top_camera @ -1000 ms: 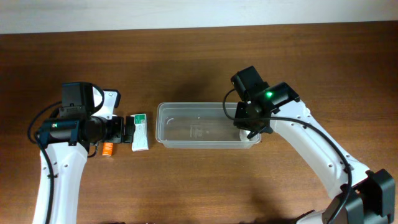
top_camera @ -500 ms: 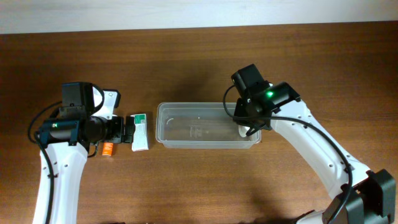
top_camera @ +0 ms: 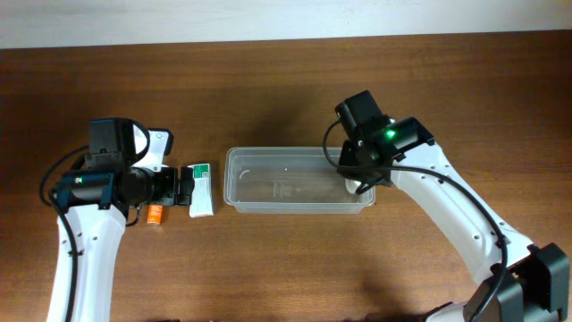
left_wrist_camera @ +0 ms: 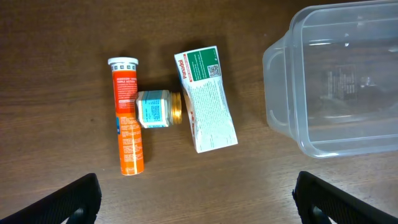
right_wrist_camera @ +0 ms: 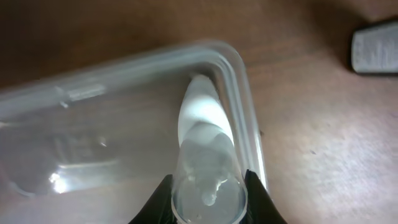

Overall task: Pack container
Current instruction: 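Carry the white spray bottle into the container's right end and release, then move the right gripper to the dark bottle and grasp it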

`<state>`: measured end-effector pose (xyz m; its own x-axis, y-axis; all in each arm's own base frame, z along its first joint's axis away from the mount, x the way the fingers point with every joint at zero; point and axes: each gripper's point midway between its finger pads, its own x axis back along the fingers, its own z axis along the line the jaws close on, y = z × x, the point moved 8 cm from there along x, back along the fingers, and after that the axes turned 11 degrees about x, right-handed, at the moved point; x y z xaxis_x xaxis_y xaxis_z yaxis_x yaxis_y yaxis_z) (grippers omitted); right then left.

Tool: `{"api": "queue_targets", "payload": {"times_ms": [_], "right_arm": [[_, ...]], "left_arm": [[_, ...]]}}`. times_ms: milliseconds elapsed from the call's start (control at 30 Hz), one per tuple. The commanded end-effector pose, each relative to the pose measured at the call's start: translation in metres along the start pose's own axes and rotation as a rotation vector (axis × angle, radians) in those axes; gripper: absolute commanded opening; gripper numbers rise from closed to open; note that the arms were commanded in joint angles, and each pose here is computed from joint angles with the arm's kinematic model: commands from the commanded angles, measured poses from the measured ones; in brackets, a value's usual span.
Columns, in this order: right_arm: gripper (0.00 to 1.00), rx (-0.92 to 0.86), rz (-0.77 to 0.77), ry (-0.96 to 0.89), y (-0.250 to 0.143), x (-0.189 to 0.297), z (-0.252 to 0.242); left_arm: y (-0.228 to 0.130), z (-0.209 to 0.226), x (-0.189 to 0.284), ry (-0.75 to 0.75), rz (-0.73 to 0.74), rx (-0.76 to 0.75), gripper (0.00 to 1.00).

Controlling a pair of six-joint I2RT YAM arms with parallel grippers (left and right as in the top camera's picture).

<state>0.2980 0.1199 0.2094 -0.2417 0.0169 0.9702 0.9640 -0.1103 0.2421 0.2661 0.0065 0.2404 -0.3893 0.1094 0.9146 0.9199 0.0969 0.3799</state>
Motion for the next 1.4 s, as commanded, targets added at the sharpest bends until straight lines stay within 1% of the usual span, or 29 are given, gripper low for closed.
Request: {"api": "queue_targets", "payload": {"times_ms": [0, 100, 233, 267, 333, 667, 733, 767, 833, 867, 900, 1033, 1100, 1167, 1267, 1300, 1367], "right_arm": [[0.04, -0.008, 0.034, -0.016, -0.006, 0.004, -0.005], [0.04, -0.005, 0.058, -0.030, -0.010, 0.004, -0.007], [0.04, -0.005, 0.054, -0.027, -0.009, 0.004, -0.007], [0.06, -0.005, 0.052, -0.026, -0.009, 0.004, -0.006], [0.16, -0.002, 0.040, -0.019, -0.007, 0.004, -0.005], [0.19, 0.016, 0.007, -0.001, -0.001, 0.008, -0.003], [0.22, 0.016, 0.006, 0.000, -0.001, 0.008, -0.002], [0.25, 0.015, 0.005, 0.000, -0.001, 0.008, -0.002], [0.42, 0.015, 0.004, 0.001, -0.001, 0.007, -0.002], [0.47, 0.015, 0.004, 0.001, -0.001, 0.007, -0.002], [0.49, 0.016, 0.003, 0.001, -0.001, 0.007, -0.002], [0.49, 0.018, -0.032, -0.020, 0.004, 0.011, -0.004], [0.50, 0.074, -0.076, -0.007, 0.011, 0.024, -0.003], [0.51, 0.112, -0.131, 0.010, 0.018, 0.047, -0.002], [0.59, 0.089, -0.217, -0.007, 0.027, 0.093, -0.012], [0.63, 0.057, -0.251, -0.016, 0.030, 0.120, -0.025], [0.63, 0.002, -0.265, -0.029, 0.033, 0.139, -0.045]], "left_arm": [[0.004, -0.001, 0.002, 0.003, -0.009, -0.018, 1.00], [0.004, -0.001, 0.002, 0.003, -0.009, -0.018, 1.00], [0.004, -0.001, 0.002, 0.002, -0.009, -0.018, 1.00], [0.004, -0.001, 0.002, 0.003, -0.008, -0.018, 1.00], [0.004, -0.001, 0.002, 0.002, -0.009, -0.018, 1.00], [0.004, -0.001, 0.002, 0.002, -0.009, -0.018, 1.00], [0.004, -0.001, 0.002, 0.003, -0.009, -0.018, 1.00], [0.004, -0.001, 0.002, 0.003, -0.008, -0.018, 1.00], [0.004, -0.001, 0.002, 0.002, -0.009, -0.018, 1.00], [0.004, -0.001, 0.002, 0.003, -0.009, -0.018, 1.00], [0.004, -0.001, 0.002, 0.003, -0.008, -0.018, 1.00], [0.004, -0.001, 0.002, 0.003, -0.009, -0.018, 1.00], [0.004, -0.001, 0.002, 0.003, -0.009, -0.018, 1.00], [0.004, -0.001, 0.002, 0.003, -0.009, -0.018, 1.00], [0.004, -0.001, 0.002, 0.003, -0.008, -0.018, 1.00], [0.004, -0.001, 0.002, 0.003, -0.009, -0.018, 1.00], [0.004, -0.001, 0.002, 0.003, -0.009, -0.018, 1.00]]}}
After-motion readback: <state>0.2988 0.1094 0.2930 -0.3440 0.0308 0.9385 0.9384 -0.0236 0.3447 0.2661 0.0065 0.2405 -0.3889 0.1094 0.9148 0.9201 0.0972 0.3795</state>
